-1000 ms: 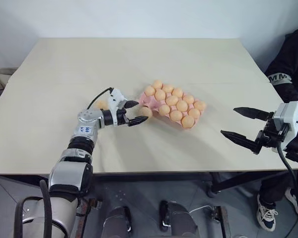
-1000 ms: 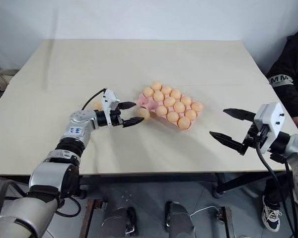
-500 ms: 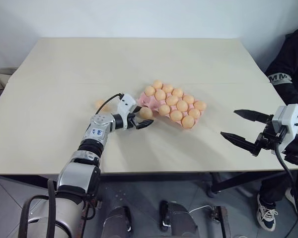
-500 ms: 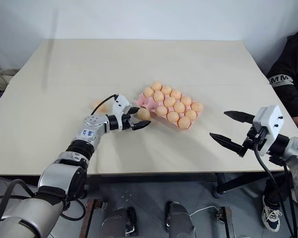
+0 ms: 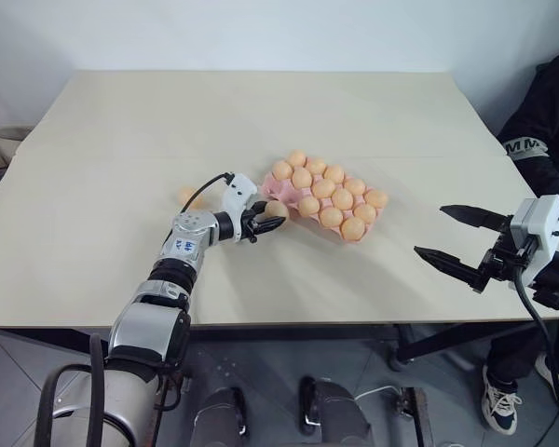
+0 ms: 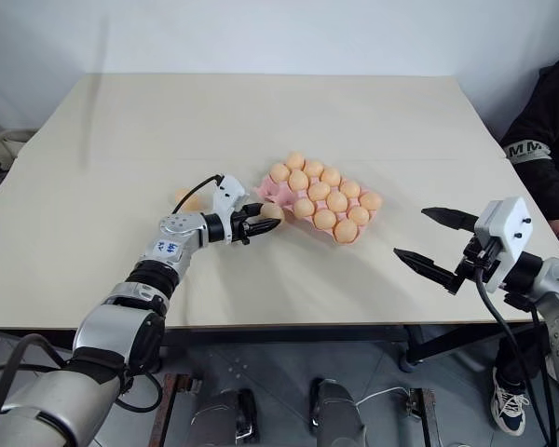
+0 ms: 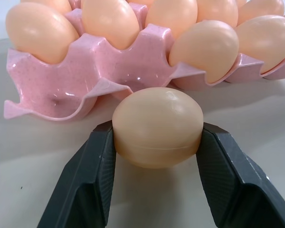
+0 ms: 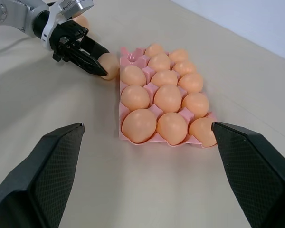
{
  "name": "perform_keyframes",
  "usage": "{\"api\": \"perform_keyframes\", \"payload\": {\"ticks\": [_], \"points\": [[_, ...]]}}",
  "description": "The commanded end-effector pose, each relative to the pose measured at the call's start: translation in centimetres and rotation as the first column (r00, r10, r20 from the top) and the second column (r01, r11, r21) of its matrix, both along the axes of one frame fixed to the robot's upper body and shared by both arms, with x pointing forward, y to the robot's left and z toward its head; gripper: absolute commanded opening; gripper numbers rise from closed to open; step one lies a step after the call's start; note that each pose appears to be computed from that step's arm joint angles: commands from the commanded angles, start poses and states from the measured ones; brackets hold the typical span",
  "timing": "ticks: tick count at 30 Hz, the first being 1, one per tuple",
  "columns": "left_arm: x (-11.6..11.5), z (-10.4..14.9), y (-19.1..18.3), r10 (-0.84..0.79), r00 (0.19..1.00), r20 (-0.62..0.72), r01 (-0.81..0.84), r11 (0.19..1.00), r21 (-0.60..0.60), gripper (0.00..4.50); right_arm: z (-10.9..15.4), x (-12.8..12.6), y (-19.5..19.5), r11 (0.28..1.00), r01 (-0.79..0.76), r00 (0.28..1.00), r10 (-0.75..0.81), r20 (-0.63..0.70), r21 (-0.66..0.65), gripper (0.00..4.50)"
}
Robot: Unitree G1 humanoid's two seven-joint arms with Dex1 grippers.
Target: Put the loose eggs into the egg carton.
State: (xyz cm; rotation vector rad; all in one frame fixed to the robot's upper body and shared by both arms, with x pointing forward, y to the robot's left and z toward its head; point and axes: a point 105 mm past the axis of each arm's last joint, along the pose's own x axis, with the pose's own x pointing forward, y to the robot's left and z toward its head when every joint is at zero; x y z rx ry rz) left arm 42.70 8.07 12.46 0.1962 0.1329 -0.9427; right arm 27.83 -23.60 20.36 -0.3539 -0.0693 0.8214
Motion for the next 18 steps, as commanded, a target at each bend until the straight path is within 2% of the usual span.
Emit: {"api": "perform_keyframes", "payload": {"ticks": [1,6,10,13,17,18], "points": [[0.2,2.8,0.3,-0.018,0.997,0.074,0.020,0.999,-0.025,2.37,1.2,-0.2,-0.2,1.000,0.008,0.999,-0.008,0.045,-0.005,4.50],[-0.5,5.4,2.0,-0.058,0.992,0.108,0.063,0.997,-0.049,2.37,1.2,-0.3,-0.3,1.000,0.014,0.999,-0.014,0.043,-0.005,4.50],[-2.0,8.6,2.2,-0.198,0.950,0.240,0.203,0.979,0.005,2.37,1.1,-0.4,-0.3,1.000,0.017,0.999,-0.017,0.038,-0.004,4.50],[-1.5,9.3,2.2,-0.174,0.958,0.228,0.185,0.982,-0.027,2.37,1.0,-0.2,-0.2,1.000,0.017,0.999,-0.017,0.037,-0.003,4.50],[-1.4,10.0,0.5,-0.242,0.927,0.287,0.241,0.970,0.041,2.37,1.0,0.0,0.0,1.000,0.016,0.999,-0.016,0.038,0.000,4.50],[-1.1,10.0,0.3,-0.231,0.933,0.277,0.233,0.972,0.026,2.37,1.0,0.0,0.0,1.000,0.016,0.999,-0.016,0.038,0.000,4.50]]}}
